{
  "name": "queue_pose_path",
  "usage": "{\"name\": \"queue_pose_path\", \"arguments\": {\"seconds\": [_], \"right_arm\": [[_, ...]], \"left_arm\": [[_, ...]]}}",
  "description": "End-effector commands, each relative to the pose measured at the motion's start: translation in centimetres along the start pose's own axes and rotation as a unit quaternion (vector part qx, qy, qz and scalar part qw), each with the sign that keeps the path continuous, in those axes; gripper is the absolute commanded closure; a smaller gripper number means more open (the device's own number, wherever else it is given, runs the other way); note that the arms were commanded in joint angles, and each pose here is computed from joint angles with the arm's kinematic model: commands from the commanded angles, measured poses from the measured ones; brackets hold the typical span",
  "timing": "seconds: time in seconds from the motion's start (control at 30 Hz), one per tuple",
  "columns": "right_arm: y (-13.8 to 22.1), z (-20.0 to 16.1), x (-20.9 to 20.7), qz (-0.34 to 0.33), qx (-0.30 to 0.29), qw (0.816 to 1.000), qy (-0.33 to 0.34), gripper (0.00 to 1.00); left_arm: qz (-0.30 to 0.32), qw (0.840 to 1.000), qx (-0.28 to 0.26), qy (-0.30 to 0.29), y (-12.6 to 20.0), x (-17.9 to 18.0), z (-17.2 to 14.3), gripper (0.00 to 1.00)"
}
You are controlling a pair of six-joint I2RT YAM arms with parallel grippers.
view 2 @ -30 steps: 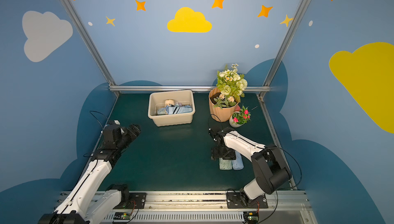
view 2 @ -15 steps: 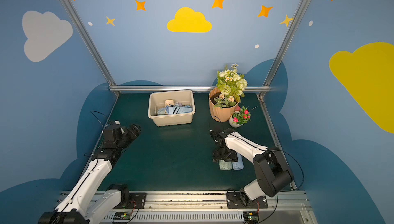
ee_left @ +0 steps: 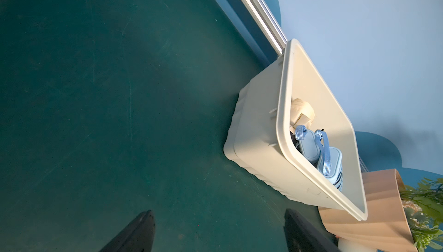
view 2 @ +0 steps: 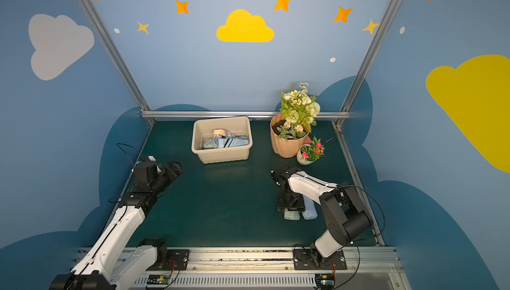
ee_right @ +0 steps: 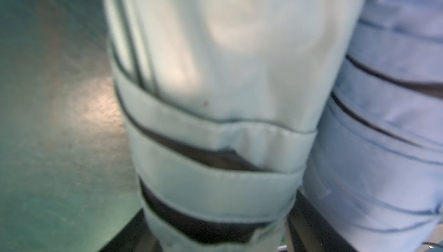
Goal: Put the umbrella into the storage box
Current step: Pick up the umbrella from the center of the board.
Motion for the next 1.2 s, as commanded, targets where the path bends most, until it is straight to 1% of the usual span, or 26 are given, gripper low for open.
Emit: {"name": "queue_pose_path", "arguments": {"seconds": [0.0,0.13,0.2,0.3,0.43,0.5,0.57,0.6,0.7,0.77,0.87,0.97,1.07,1.13,1.17], "right_arm": [[-0.9,-0.4,0.0,-0.01,0.002,1.0,-0.001,0.38],[1.0,0.1,0.4,-0.015,-0.032,0.999,0.014,0.46],[2.3,0.5,0.9,-0.014,-0.06,0.998,0.031,0.5],[4.5,1.1,2.1,-0.008,-0.107,0.993,0.057,0.53],[8.1,2.0,4.5,0.035,-0.188,0.976,0.101,0.56],[9.9,2.5,5.7,0.073,-0.223,0.965,0.116,0.56],[11.9,3.1,6.9,0.116,-0.258,0.95,0.129,0.57],[12.9,3.3,7.4,0.135,-0.273,0.943,0.134,0.57],[16.0,4.0,9.2,0.204,-0.319,0.911,0.161,0.58],[18.1,4.4,10.2,0.244,-0.347,0.89,0.169,0.59],[20.5,4.9,11.3,0.285,-0.372,0.866,0.177,0.6],[22.8,5.1,12.3,0.315,-0.386,0.846,0.189,0.61],[24.4,5.2,13.2,0.338,-0.39,0.832,0.202,0.61],[25.3,5.2,13.8,0.352,-0.394,0.822,0.213,0.61],[25.7,5.2,14.2,0.359,-0.395,0.817,0.219,0.61]], "left_arm": [[-0.012,1.0,-0.017,-0.015,0.4,-0.6,0.7,0.11],[-0.018,1.0,-0.019,-0.018,0.4,-0.9,0.8,0.11],[-0.028,0.999,-0.016,-0.019,0.5,-1.3,0.9,0.11],[-0.049,0.998,-0.005,-0.032,0.8,-2.6,1.1,0.12],[-0.078,0.995,0.024,-0.057,1.7,-4.8,1.2,0.12],[-0.105,0.992,0.036,-0.065,2.0,-6.0,1.1,0.12],[-0.149,0.985,0.054,-0.074,2.2,-7.5,0.5,0.12],[-0.179,0.978,0.07,-0.08,2.5,-8.4,0.1,0.12],[-0.259,0.953,0.116,-0.102,2.9,-10.8,-1.7,0.08],[-0.304,0.933,0.147,-0.121,3.3,-12.2,-3.1,0.06],[-0.363,0.903,0.18,-0.144,4.2,-14.2,-4.8,0.05],[-0.42,0.868,0.208,-0.164,5.4,-16.1,-6.1,0.04],[-0.456,0.84,0.236,-0.174,6.1,-17.3,-7.2,0.03],[-0.472,0.827,0.25,-0.178,6.3,-17.8,-7.8,0.03],[-0.475,0.823,0.256,-0.18,6.3,-18.0,-8.1,0.03]]}}
Point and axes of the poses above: each gripper's point midway between its finger pads, its own y axis back along the fingers, its own x axis along the line the jaws close on, z = x × y, the point moved 5 cm from there along y, back along the fingers, and after that the axes turned 4 degrees about y, right-handed, at the moved point
